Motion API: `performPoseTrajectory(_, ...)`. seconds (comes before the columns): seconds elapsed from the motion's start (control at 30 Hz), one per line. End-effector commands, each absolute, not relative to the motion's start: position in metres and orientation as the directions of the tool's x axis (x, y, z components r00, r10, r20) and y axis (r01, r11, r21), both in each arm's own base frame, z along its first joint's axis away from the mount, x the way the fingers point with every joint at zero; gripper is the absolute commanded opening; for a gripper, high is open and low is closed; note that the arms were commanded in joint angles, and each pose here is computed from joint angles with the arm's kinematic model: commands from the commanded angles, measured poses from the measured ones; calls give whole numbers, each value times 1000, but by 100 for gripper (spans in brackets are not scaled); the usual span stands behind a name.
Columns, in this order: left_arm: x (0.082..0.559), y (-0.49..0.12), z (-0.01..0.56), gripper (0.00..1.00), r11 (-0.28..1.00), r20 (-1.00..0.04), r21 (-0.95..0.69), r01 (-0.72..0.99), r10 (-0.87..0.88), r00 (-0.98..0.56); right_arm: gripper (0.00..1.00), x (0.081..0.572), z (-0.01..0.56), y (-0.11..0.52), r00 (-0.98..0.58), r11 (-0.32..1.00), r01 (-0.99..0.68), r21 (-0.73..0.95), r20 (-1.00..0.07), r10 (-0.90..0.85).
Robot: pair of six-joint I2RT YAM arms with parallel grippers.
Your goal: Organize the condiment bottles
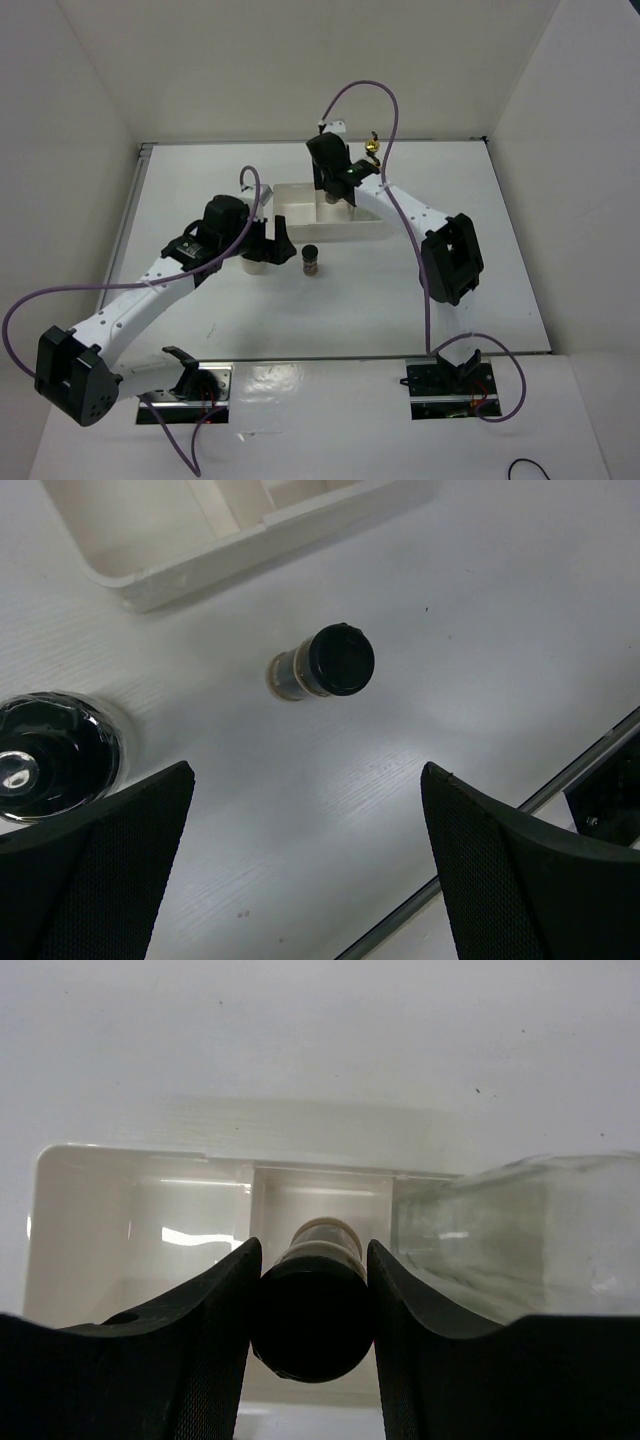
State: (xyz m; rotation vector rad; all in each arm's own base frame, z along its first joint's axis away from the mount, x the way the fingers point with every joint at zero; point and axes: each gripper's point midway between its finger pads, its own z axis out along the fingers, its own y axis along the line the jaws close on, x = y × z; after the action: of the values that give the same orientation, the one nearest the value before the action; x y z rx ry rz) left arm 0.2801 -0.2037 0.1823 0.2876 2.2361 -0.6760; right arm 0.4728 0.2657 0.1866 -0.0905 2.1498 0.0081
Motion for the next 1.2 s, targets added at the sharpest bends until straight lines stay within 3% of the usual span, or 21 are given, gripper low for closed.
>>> performPoseTrajectory(0.0, 288, -214, 201, 100, 806, -763, -406, 432, -39, -645, 11, 494, 211, 278, -484, 995, -93, 26, -875, -23)
performPoseTrajectory(0.87, 302, -249, 159, 100, 853, -759, -334, 400, 8, -651, 15, 524, 144, 283, -562, 994, -94, 51, -827, -11)
performPoseTrajectory(1.1, 305, -253, 151, 100, 862, -760, -316, 396, 20, -650, 22, 520, 124, 285, -594, 993, -102, 51, -804, -19)
performPoseTrajectory(1.17, 305, -252, 149, 100, 866, -760, -319, 385, 9, -650, 28, 522, 120, 280, -597, 995, -87, 57, -802, -6)
